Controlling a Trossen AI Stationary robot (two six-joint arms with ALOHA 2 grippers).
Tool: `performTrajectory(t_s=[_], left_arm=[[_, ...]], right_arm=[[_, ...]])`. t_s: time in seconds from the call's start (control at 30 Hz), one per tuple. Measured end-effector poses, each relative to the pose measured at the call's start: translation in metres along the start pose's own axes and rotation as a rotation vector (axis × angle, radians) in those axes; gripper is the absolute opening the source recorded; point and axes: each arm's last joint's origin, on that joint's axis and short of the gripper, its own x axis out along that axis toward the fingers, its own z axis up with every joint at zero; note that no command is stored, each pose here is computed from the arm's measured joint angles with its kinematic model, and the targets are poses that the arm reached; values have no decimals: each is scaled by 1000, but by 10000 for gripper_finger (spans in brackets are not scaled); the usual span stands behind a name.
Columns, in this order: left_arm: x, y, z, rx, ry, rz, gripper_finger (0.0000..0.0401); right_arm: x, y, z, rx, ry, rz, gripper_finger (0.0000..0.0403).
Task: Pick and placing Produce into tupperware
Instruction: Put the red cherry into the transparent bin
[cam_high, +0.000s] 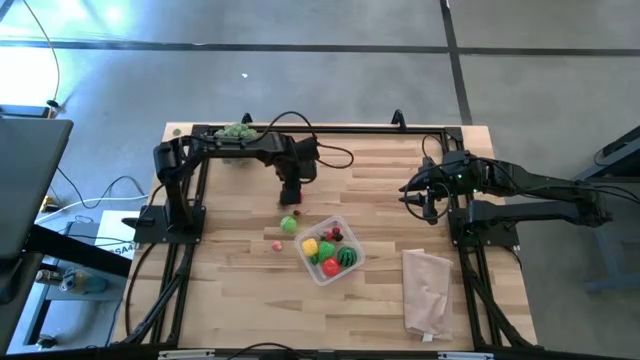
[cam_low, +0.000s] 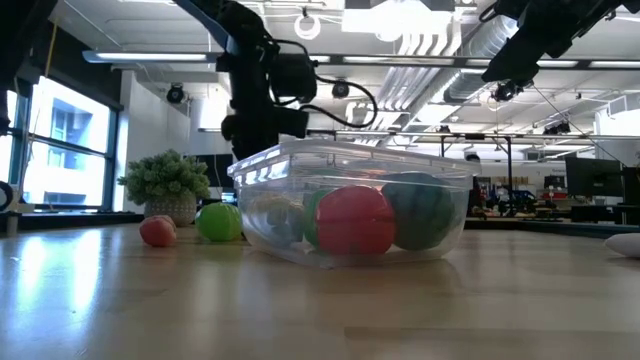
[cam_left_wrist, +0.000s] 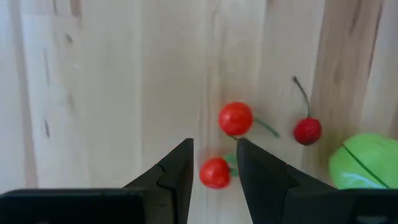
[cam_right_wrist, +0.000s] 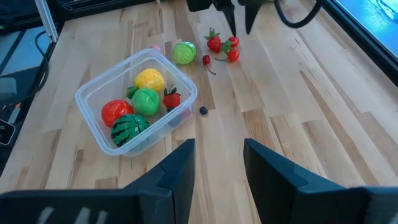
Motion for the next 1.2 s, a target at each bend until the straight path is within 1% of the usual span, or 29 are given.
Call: performTrajectory(t_s=[0.13, 0.23, 0.33, 0.4, 0.5, 0.73, 0.87, 1.0, 1.2], left_arm=[[0, 0, 1, 38, -13, 0, 111], [1, -4, 2, 75, -17, -25, 111], [7, -7, 3, 101, -5, -45, 112], [10, -11, 5, 123, 3, -39, 118], [14, -12, 4, 139, 31, -21, 134], [14, -14, 7, 157, 16, 10, 188], [17, -14, 9, 197, 12, 8, 206], [19, -14, 9, 201, 9, -4, 210], [25, -14, 9, 203, 32, -13, 200]], right_arm=[[0, 0, 0, 0, 0, 0, 129], [0, 0, 0, 0, 0, 0, 129], [0, 0, 0, 0, 0, 1, 129], [0, 0, 0, 0, 1, 0, 129], [0, 0, 0, 0, 0, 0, 129], [0, 0, 0, 0, 4, 0, 129], [0, 0, 0, 1, 4, 0, 129], [0, 0, 0, 1, 4, 0, 129], [0, 0, 0, 0, 4, 0, 129]])
